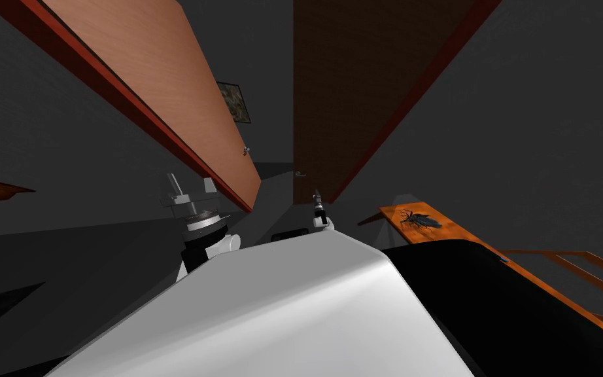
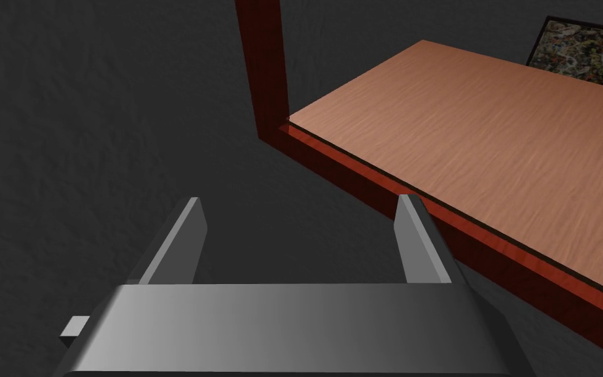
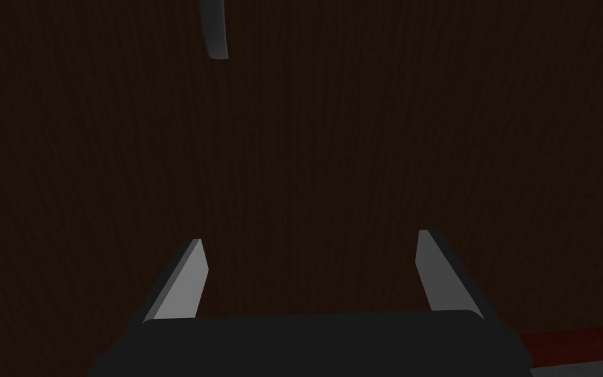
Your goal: Push the door open
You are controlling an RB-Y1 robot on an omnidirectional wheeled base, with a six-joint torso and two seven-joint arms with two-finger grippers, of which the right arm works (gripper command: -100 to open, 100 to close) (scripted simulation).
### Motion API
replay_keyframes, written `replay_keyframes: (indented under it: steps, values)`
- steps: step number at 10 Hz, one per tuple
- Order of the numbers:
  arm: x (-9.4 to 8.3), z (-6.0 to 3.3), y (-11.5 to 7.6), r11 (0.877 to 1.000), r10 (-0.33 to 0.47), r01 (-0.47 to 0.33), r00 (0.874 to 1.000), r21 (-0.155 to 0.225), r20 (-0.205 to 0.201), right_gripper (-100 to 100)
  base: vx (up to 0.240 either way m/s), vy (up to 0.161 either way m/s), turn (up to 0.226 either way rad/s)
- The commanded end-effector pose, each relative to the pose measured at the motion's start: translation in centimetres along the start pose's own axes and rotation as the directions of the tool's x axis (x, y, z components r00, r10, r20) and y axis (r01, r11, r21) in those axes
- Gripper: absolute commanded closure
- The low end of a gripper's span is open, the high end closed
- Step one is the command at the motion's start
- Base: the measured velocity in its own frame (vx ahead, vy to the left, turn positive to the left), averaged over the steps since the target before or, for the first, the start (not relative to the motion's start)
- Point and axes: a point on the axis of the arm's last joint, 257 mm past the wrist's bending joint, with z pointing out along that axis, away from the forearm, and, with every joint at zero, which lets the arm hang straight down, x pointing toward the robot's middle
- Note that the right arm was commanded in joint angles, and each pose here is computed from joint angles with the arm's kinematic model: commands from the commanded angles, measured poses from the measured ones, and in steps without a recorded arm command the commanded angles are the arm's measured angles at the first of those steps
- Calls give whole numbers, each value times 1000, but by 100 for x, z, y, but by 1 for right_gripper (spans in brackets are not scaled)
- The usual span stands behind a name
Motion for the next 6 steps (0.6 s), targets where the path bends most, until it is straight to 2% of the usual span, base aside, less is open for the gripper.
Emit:
replay_keyframes:
  steps: [1,6]
  values:
    - [33,-15,-79,1000,4,-4,1000,14,-2,-100,85,15,15]
    - [219,-75,-340,998,27,-26,1000,64,-10,-100,138,15,21]
